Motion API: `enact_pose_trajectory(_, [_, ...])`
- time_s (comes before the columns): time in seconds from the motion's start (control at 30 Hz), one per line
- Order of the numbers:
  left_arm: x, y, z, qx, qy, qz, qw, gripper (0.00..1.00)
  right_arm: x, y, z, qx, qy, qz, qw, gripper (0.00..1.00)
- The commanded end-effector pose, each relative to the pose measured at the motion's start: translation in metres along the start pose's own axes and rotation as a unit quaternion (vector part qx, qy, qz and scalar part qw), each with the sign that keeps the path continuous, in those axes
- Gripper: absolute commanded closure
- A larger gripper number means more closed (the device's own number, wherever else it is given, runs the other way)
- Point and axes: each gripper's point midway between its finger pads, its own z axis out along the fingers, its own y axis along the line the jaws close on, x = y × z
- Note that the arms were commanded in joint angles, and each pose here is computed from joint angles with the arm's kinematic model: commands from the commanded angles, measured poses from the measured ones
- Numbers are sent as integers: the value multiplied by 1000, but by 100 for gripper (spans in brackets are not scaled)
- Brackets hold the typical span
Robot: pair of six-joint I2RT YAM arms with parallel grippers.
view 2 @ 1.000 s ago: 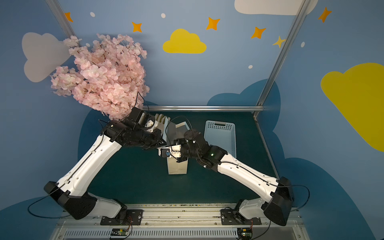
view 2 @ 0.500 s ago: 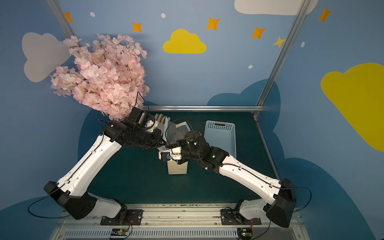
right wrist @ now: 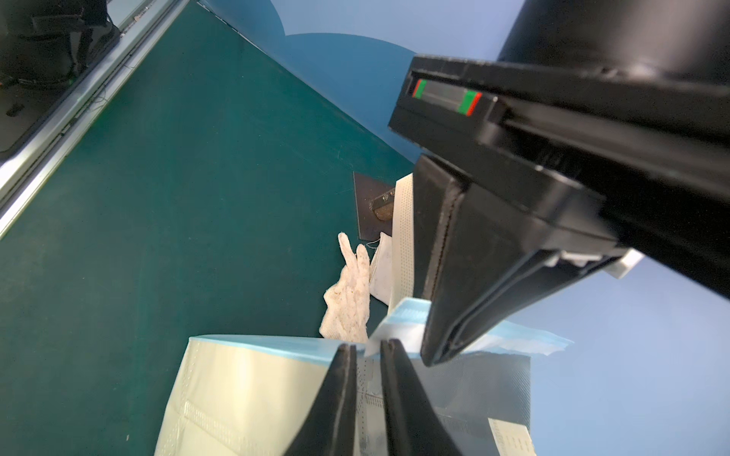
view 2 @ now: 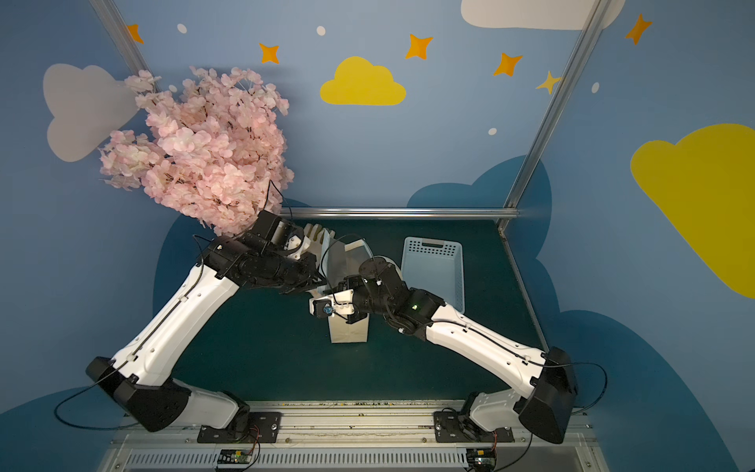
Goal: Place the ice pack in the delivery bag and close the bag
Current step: Tear off the adhesive seal from the delivery bag.
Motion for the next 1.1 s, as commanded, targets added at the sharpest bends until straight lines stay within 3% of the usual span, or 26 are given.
enact_pose_trajectory(0.0, [2, -3, -3, 11, 1, 6, 1000, 97, -15, -18, -2, 25, -19, -4, 1000, 81])
enact_pose_trajectory(0.23, [3, -2, -3, 10, 3, 10, 1000, 98, -13, -21, -9, 22, -12, -10, 1000, 74])
enact_pose_trajectory(1.07, [3, -1, -3, 9, 2, 9, 1000, 97, -9, -5, 1, -4, -6, -14, 1000, 78])
